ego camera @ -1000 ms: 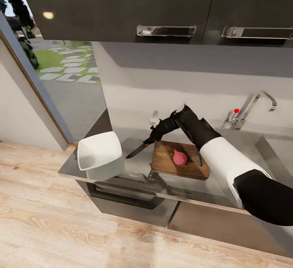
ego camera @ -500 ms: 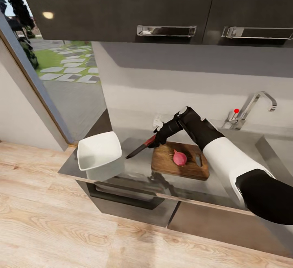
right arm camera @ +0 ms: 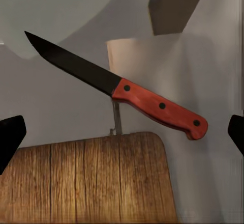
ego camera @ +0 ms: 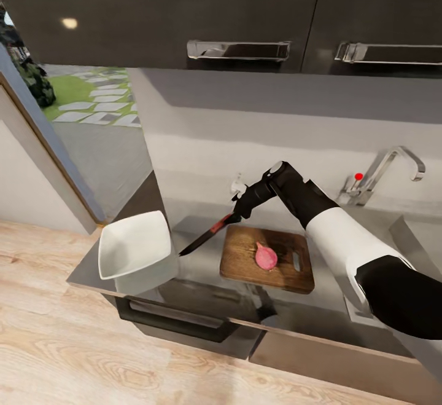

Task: In the kitchen, take the Vidalia onion out of the sink, dice it on the chopping board with the paring knife, put the diced onion into the bowl on the countertop, then place both the paring knife and the chopping board into the sink.

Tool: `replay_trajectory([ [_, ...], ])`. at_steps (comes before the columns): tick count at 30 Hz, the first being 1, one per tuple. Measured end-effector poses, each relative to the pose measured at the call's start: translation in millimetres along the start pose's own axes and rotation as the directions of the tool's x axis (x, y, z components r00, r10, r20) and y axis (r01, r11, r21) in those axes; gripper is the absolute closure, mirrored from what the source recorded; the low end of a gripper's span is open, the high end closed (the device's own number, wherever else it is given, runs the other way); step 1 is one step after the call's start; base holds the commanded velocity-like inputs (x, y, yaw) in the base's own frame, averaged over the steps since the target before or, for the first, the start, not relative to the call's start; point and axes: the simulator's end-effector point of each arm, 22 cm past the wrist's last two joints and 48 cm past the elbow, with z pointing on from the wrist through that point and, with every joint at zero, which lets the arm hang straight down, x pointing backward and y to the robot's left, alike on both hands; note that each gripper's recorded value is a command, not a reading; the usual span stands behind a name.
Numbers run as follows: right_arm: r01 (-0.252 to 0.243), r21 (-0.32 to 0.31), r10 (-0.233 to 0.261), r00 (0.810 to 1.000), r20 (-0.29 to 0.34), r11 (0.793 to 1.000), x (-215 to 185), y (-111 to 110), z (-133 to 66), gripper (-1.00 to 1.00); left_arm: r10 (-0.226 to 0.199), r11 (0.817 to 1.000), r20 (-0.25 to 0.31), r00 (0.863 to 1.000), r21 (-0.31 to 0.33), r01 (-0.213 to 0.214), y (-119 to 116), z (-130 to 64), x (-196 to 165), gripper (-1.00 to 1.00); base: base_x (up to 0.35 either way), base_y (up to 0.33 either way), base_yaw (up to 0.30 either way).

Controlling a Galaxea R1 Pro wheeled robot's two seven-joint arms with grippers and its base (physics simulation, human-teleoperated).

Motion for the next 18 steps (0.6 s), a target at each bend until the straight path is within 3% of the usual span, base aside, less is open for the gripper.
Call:
replay_trajectory([
  [18,0.009,-0.002,-0.009,1.0,-0.006,1.0,-0.4,2.2,2.9,-1.0,0.0,1.0,0.0,1.0,-0.001,0.0,1.1,0.2,0.0,-1.0,0.01,-0.006,0.0],
])
